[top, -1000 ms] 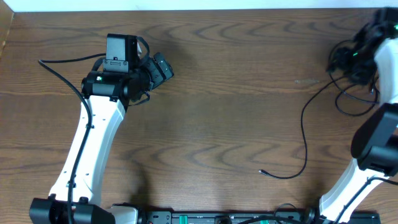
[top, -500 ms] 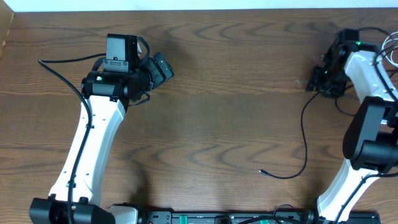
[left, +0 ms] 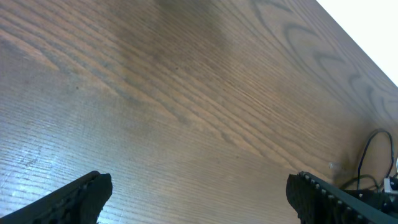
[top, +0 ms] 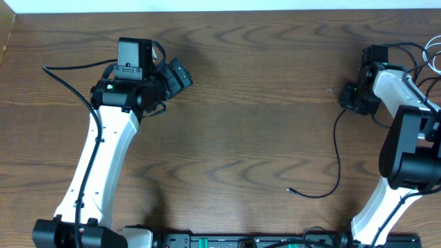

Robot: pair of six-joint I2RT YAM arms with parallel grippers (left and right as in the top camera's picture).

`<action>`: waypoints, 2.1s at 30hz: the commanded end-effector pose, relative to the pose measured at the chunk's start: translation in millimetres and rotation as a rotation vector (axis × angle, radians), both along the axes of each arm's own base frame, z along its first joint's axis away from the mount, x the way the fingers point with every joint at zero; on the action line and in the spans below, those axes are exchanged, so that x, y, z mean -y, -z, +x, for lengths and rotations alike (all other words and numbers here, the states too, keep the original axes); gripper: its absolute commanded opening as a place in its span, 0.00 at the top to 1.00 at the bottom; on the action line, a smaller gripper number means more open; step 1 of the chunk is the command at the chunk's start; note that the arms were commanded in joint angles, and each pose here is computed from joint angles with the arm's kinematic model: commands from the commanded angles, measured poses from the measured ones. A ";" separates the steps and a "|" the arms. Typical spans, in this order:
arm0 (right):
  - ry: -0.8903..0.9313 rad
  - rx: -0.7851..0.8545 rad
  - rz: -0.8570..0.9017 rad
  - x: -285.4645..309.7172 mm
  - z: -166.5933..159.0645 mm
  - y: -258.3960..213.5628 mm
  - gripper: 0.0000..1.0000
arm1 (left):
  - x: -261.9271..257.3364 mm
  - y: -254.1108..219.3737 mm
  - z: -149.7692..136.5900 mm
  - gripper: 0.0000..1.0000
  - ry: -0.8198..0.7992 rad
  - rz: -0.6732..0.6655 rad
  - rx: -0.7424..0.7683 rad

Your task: Untangle cables

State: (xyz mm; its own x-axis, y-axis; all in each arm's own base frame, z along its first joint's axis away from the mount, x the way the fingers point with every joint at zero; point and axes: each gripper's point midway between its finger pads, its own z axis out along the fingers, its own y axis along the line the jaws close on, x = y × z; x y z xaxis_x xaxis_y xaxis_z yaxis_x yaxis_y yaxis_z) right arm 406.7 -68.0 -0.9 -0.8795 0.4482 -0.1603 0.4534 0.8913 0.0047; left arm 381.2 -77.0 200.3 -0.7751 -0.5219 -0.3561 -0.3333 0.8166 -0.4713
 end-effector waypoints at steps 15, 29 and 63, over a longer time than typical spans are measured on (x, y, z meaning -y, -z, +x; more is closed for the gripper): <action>0.057 -0.117 -0.091 15.7 -34.5 18.3 0.99 | -2.2 1.8 2.0 0.05 -0.008 0.006 -0.004; 0.312 0.252 -0.205 145.1 44.2 -70.4 0.99 | -2.2 1.8 1.9 0.05 -0.008 0.006 -0.005; -0.131 -0.174 0.158 -11.6 -43.5 -71.2 0.59 | -2.2 1.8 1.9 0.05 -0.008 0.006 -0.005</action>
State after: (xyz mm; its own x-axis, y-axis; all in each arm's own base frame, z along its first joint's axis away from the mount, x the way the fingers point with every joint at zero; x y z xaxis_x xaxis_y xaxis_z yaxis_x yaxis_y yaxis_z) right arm 361.9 -53.0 45.0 -0.9244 0.3584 0.1307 0.3702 0.9254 0.0812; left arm 381.2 -76.9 200.2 -0.7750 -0.5219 -0.3563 -0.3334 0.8166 -0.4711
